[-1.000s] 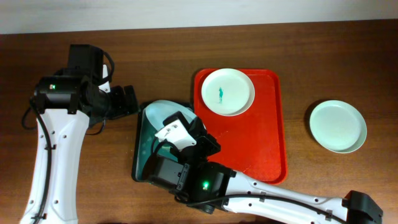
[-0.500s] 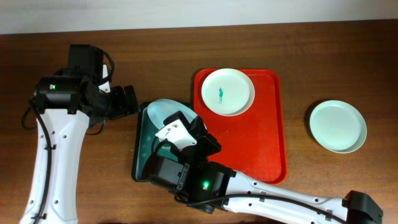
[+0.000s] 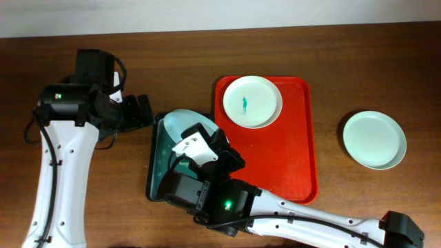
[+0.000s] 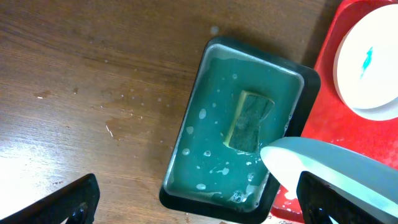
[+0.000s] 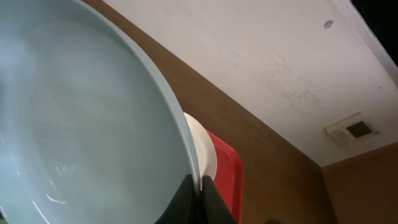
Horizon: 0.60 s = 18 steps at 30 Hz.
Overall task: Clean dirty plates on tray and stack at the side
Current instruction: 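Lift the light blue plate with the right gripper and tilt it over the water tray, then carry the light blue plate right and stack it on the light green plate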
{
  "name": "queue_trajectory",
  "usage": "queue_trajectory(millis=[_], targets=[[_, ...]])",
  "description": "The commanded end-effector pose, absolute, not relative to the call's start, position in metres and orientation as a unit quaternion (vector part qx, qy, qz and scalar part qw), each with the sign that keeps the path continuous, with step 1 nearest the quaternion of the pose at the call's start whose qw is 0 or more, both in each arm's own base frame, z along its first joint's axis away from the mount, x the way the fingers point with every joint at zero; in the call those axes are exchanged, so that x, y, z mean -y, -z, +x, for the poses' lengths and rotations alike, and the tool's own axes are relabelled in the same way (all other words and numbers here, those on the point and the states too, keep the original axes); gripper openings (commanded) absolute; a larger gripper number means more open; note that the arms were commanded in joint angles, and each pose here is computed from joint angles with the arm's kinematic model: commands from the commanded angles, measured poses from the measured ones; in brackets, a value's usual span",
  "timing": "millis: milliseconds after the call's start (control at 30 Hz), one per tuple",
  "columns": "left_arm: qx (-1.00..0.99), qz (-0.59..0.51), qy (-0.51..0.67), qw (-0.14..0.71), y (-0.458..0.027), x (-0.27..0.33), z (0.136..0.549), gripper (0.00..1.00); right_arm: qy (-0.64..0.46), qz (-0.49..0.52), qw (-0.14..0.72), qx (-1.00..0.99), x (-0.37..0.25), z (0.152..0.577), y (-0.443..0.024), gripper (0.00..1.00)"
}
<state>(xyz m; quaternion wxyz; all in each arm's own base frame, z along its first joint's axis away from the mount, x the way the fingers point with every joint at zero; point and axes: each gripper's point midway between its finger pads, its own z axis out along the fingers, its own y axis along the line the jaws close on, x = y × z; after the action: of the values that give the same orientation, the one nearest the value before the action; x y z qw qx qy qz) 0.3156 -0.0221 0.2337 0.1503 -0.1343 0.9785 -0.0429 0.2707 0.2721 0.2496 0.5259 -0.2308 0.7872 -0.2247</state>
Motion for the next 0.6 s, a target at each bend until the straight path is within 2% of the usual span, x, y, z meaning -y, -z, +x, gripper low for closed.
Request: queue_trajectory(millis=[0, 233, 367, 500, 567], targets=[[-0.977, -0.133, 0.046, 0.159, -0.24, 0.022, 0.317, 0.99, 0.218, -0.204, 0.548, -0.781, -0.269, 0.271, -0.272, 0.04], [-0.977, -0.133, 0.046, 0.159, -0.24, 0.022, 0.317, 0.99, 0.212, -0.209, 0.544, -0.785, -0.27, 0.271, -0.269, 0.04], [-0.977, -0.133, 0.046, 0.159, -0.24, 0.022, 0.317, 0.99, 0.142, -0.205, 0.508, -0.824, -0.281, 0.274, -0.247, 0.04], [-0.977, -0.133, 0.046, 0.159, -0.24, 0.022, 0.317, 0.99, 0.155, -0.204, 0.499, -0.828, -0.272, 0.279, -0.243, 0.04], [-0.977, -0.133, 0.046, 0.159, -0.24, 0.022, 0.317, 0.99, 0.109, -0.181, 0.478, -0.853, -0.274, 0.282, -0.234, 0.04]])
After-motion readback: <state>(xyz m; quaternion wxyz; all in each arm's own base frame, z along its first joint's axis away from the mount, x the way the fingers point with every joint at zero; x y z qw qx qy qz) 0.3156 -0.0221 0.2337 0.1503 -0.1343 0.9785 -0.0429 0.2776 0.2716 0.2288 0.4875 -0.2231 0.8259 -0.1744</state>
